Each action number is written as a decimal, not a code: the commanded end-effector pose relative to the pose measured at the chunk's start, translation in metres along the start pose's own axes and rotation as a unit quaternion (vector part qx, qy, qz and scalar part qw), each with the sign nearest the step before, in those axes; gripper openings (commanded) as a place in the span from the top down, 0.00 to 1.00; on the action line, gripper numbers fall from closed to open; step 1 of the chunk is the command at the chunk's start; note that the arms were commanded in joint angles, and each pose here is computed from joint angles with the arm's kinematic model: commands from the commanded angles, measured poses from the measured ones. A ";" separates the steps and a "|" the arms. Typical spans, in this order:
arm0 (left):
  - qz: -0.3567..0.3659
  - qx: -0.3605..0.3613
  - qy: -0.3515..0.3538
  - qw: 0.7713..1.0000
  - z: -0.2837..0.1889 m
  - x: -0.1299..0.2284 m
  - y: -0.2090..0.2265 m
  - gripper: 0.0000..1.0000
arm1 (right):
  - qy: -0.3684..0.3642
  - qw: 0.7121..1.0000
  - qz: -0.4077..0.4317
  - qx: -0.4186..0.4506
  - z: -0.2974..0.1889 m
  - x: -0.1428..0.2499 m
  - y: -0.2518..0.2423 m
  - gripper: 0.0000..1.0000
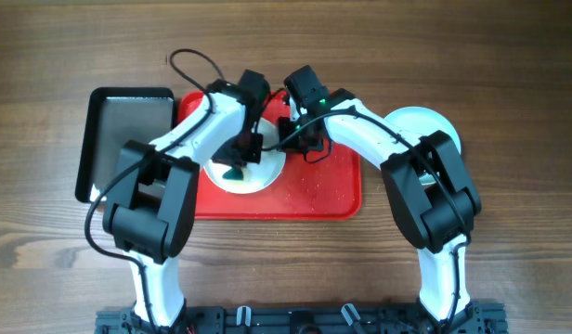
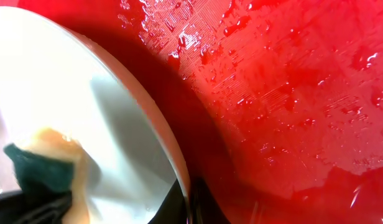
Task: Clean dirty plates on tray and stack at the side
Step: 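Scrub the white plate with the sponge in the left gripper, then lift the white plate with the right gripper and stack it on the blue plates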
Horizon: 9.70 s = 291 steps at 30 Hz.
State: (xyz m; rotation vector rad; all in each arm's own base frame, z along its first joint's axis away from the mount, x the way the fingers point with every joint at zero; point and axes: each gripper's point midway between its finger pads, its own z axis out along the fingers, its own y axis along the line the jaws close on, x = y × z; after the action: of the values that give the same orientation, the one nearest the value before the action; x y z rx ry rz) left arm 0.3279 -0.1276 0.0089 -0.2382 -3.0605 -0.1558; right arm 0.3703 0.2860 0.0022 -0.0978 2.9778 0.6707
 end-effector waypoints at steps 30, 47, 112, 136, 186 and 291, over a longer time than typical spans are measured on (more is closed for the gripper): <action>0.035 0.217 -0.041 0.975 -0.004 -0.027 -0.060 0.96 | 0.027 1.000 0.003 0.015 0.014 0.014 -0.013 0.96; -0.208 -0.174 -0.149 0.951 -0.005 -0.051 0.081 0.96 | 0.030 0.999 0.003 0.016 0.014 0.015 -0.014 0.96; -0.233 -0.225 -0.103 0.940 -0.005 -0.025 0.117 0.96 | 0.036 0.999 0.002 0.019 0.015 0.019 -0.016 0.96; 0.006 0.136 -0.033 0.990 0.009 -0.028 -0.005 0.96 | 0.036 0.999 -0.002 0.019 0.015 0.019 -0.016 0.96; -0.266 -0.117 -0.130 0.948 0.006 -0.055 0.103 0.96 | 0.038 0.999 -0.009 0.020 0.015 0.020 -0.017 0.96; -0.325 0.157 -0.104 0.927 -0.068 -0.036 0.127 0.96 | -0.141 0.958 0.209 0.138 -0.246 0.012 -0.238 0.96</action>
State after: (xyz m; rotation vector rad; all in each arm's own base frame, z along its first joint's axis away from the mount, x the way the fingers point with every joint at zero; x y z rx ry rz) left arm 0.3880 -0.0149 0.0868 0.8342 -3.1684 0.3617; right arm 0.3766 0.0036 0.1365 0.4046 2.7946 0.2437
